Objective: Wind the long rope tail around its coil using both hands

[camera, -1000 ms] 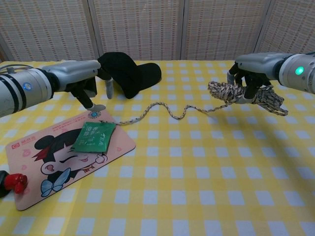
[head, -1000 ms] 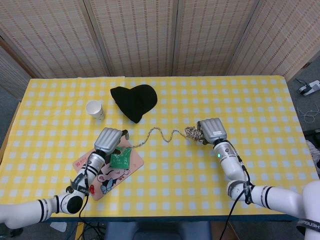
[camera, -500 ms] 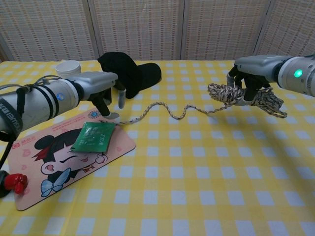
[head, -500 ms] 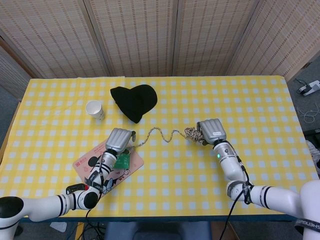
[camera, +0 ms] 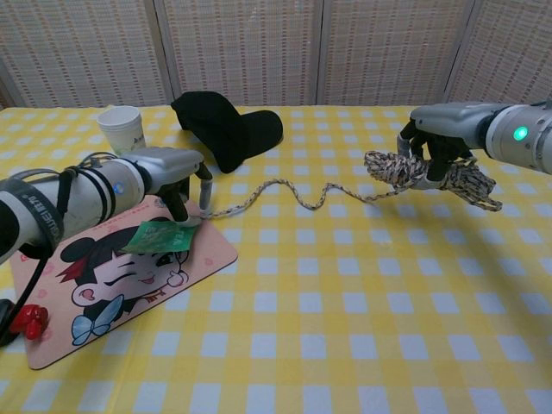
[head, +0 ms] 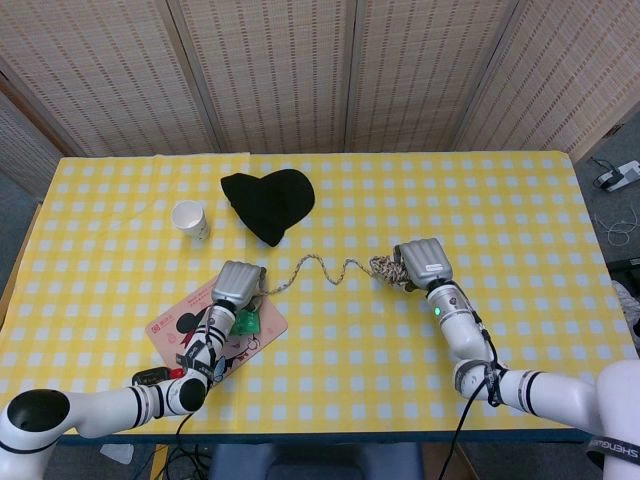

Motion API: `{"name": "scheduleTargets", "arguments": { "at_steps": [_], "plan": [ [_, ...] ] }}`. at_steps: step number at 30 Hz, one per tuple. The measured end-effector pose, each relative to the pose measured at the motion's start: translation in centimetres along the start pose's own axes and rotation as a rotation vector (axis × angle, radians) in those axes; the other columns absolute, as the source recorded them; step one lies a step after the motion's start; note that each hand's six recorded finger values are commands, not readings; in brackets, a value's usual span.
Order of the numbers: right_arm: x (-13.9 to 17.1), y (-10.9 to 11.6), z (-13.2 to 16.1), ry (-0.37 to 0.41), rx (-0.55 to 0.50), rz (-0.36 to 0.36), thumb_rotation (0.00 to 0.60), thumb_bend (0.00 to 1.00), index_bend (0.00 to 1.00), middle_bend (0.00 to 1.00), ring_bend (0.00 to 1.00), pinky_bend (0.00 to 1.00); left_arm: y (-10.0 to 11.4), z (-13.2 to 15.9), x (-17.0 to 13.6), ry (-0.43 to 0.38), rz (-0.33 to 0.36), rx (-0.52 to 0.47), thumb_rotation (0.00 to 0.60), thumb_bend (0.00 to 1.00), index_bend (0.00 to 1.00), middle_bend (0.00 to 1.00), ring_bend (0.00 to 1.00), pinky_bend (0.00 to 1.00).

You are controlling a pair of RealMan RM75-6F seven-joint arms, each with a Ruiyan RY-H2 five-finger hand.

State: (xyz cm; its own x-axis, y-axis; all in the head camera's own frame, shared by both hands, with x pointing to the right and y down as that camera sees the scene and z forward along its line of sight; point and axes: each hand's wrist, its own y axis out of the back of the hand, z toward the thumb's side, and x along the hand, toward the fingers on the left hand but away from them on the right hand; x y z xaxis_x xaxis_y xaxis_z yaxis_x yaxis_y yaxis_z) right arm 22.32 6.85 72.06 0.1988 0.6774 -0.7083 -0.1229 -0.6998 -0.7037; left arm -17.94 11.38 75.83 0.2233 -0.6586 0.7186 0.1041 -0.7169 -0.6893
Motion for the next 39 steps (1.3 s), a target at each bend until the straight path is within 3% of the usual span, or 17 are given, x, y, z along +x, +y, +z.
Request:
{"name": "scheduleTargets", "arguments": {
  "at_steps": [9,26,39],
  "plan": [
    [0.0,0.0,0.0,0.0,0.0,0.002,0.6,1.0,0.74,0.58,0.56,0.76,-0.3,-0.3,0.4,0.027,-0.01,-0.005,0.599,0.32,0.63,1.0,1.0,1.0],
    [0.0,-0.2,-0.1,-0.004,-0.008,0.005,0.6,1.0,0.74,0.58,0.57,0.76,-0.4,0.3,0.8,0.038,-0.031,0.001,0.52,0.32,0.65,1.0,1.0,1.0],
    [-0.1,-0.2,-0.4,-0.012,-0.017,0.002,0.6,1.0,0.75,0.58,0.57,0.76,-0.4,0.9,1.1,0.043,-0.041,0.015,0.518,0.33,0.67,1.0,1.0,1.0]
  ]
}}
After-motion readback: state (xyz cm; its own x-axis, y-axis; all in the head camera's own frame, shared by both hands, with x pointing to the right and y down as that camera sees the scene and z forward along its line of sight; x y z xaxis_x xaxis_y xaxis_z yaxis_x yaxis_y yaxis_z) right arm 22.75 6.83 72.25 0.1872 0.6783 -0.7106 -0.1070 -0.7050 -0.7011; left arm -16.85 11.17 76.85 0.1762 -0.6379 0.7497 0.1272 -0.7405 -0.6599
